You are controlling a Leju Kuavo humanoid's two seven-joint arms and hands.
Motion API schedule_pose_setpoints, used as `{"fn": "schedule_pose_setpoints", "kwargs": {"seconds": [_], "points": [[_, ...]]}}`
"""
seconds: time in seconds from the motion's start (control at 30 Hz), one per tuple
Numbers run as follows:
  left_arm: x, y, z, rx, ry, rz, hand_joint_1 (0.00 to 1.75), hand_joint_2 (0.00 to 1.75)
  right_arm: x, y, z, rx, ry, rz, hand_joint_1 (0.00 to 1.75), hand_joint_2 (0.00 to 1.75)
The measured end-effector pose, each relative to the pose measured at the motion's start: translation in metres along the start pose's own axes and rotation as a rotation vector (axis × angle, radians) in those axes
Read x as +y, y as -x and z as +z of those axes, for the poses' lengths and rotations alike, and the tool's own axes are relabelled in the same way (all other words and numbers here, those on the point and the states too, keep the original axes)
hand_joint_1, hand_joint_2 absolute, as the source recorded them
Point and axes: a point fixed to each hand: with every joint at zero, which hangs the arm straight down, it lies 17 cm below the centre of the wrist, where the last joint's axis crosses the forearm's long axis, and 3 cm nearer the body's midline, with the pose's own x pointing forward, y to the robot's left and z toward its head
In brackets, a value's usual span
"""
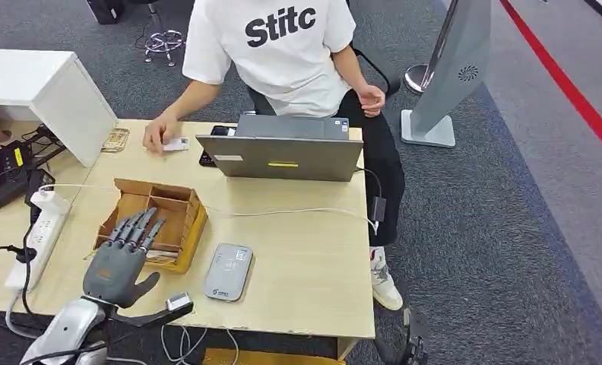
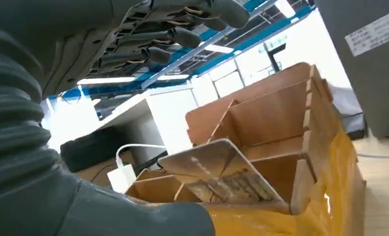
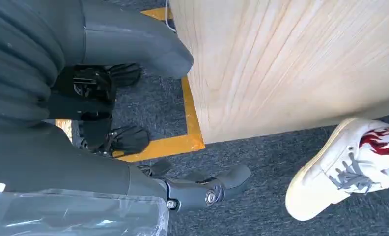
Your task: Pass the card to the sensor for recognition and then transmit it.
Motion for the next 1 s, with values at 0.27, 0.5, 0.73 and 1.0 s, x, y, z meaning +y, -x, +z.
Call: {"fn": "schedule_pose_setpoints", "kwargs": {"seconds": [0.27, 0.5, 0.73, 1.0], "points": [[-0.012, -0.005, -0.002, -0.005, 0.023, 0.018, 0.0, 1.75, 0.001, -0.001, 0.0, -0.001, -0.002, 0.004, 0.0, 1.75], [-0.026, -0.01, -0.002, -0.012, 0.065, 0.035, 1.75, 1.75, 0.001, -0.002, -0.001, -0.003, -0.003, 0.004, 0.0, 1.75], [-0.034, -0.009, -0.001, -0.01, 0.094, 0.043, 1.75, 1.75, 0.002, -0.003, -0.001, -0.004, -0.003, 0.003, 0.0, 1.75], [-0.019, 0.0, -0.007, 0.028, 0.041, 0.038, 1.75, 1.75, 0.001, -0.003, -0.001, -0.003, -0.002, 0.0, 0.0, 1.75]]}}
